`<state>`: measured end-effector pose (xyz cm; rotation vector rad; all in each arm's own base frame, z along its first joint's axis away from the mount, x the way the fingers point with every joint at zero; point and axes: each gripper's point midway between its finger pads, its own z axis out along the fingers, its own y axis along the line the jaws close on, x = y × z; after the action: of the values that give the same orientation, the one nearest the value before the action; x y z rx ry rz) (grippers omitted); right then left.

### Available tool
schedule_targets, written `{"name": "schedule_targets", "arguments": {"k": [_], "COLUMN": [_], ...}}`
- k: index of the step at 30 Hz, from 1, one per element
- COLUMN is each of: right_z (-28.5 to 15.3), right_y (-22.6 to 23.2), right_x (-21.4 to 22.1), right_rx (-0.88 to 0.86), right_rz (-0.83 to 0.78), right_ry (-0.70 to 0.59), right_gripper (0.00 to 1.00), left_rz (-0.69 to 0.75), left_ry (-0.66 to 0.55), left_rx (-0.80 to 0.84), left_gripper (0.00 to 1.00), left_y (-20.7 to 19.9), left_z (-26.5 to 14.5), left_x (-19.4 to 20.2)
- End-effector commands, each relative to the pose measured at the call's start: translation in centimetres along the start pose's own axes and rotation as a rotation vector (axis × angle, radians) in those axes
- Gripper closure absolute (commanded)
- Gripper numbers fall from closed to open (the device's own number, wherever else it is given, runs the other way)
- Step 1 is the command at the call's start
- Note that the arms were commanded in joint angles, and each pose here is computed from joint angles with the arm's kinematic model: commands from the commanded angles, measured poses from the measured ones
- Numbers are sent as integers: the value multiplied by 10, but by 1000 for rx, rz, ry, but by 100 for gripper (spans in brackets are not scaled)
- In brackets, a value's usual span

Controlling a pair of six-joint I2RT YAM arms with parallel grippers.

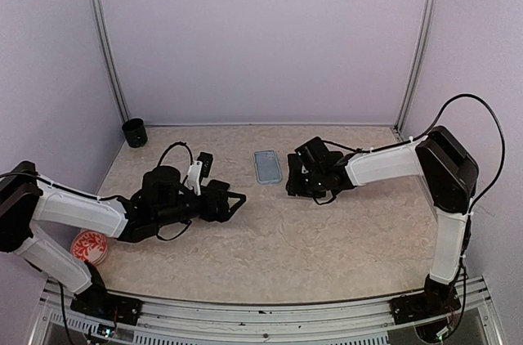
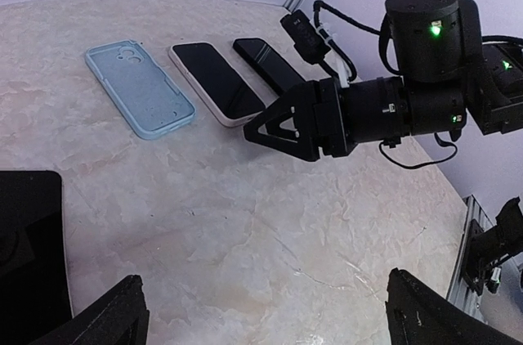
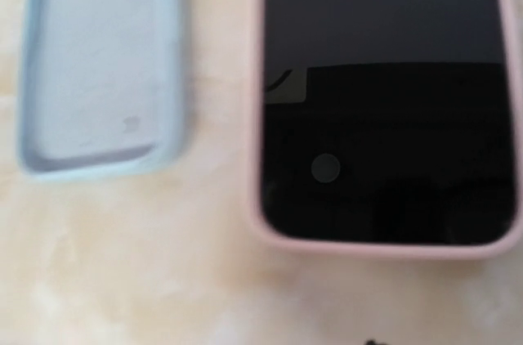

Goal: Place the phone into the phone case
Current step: Move the phone with the phone case to the center of the board, then move the phone case to the center of the board.

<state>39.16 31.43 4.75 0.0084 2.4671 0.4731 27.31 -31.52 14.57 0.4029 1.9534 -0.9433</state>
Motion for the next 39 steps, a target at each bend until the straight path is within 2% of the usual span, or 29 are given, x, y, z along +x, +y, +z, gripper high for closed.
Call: {"name": "schedule_targets", "arguments": {"k": [1,7,15,18,25,30,39], "right_z": [-20,-11,-4,-4,-7,-16,9], "right_y": [21,29,63,80,99,102,93], "right_x": [-22,-38,-36,-29,-9,-6,-29], "right_rx": [24,59,-19,-67,-160,-200,-82], "right_rz": [-88,-123,-155,-169,-156,-149,-195], "right_ry": [-67,-88,-74,-54,-1,-3,-46], "right_gripper": [48,48,48,47,44,33,32], "left_rz": [-17,-15,-50,-81,-245,-287,-304], "left_ry": [-5,-11,45,62,67,102,124], "left_rx": [-44,-98,-509,-593,-513,-474,-455], "left_gripper": [1,1,1,1,1,1,1], "left_y": [8,17,82,105,133,141,147], "left_z": [0,-5,-26,-36,-36,-21,-10], "left_x": [-3,-4,1,4,14,28,40]}}
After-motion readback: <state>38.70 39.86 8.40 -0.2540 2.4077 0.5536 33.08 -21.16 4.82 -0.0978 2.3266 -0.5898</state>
